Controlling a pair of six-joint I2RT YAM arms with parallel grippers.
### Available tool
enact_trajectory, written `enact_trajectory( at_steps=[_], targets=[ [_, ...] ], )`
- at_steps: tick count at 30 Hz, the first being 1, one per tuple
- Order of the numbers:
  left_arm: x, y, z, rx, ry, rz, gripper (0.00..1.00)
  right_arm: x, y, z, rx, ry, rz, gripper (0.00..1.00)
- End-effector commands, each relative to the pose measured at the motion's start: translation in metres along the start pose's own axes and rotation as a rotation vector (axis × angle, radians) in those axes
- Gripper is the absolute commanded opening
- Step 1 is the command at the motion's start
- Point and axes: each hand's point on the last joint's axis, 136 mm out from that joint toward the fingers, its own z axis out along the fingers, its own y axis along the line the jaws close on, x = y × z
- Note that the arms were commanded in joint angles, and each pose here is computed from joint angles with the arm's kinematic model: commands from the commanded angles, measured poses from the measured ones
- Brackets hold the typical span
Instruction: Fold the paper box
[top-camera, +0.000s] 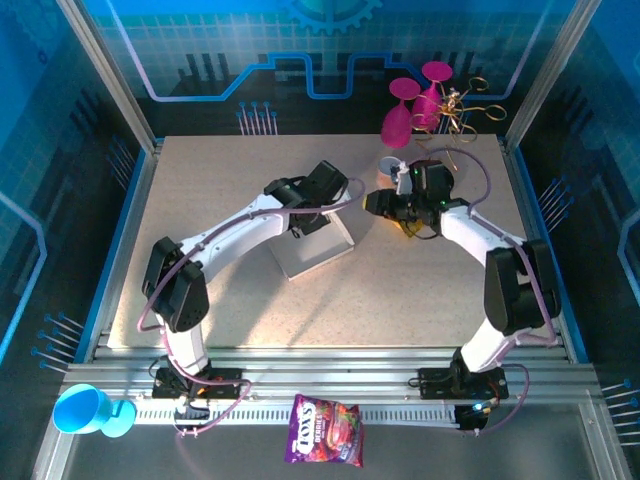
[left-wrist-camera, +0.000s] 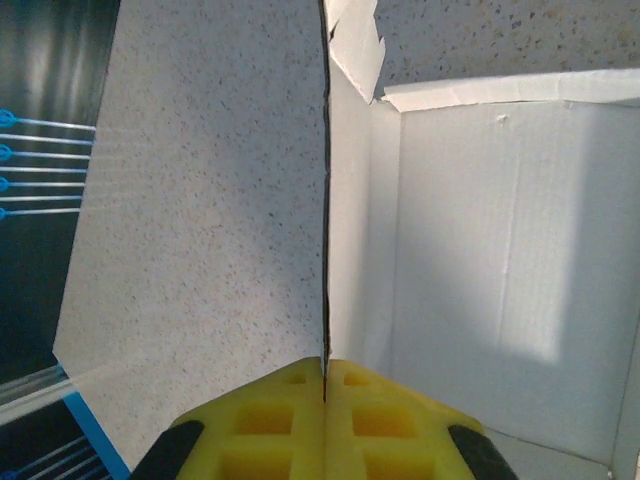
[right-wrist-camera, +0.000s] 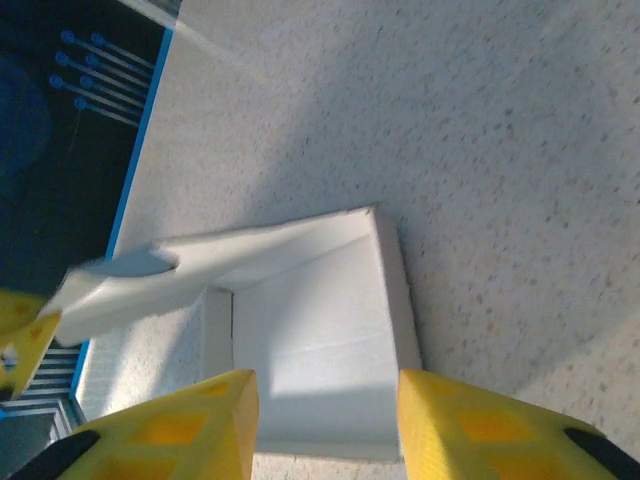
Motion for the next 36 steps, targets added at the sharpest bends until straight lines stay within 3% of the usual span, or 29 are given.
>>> enact_trajectory(
  at_steps=[1, 5, 14, 24, 36],
  targets=[
    [-0.009, 0.005, -0.013, -0.007, -0.084, 0.027, 0.00, -0.017, -0.003, 0.000, -0.001, -0.020, 0.065, 0.42],
    [-0.010, -0.001, -0.015, 0.002, -0.129, 0.073, 0.00, -0.032, 0.002, -0.011, 0.036, -0.086, 0.070, 0.40],
    [-0.017, -0.012, -0.024, -0.001, -0.218, 0.151, 0.00, 0.000, -0.003, 0.006, 0.189, 0.172, 0.484, 0.38],
    [-0.024, -0.024, -0.025, -0.001, -0.239, 0.178, 0.00, 0.009, 0.031, 0.022, 0.182, 0.256, 0.595, 0.37],
    [-0.032, -0.029, -0.021, -0.007, -0.242, 0.178, 0.00, 0.029, 0.029, 0.022, 0.157, 0.320, 0.688, 0.37]
  ],
)
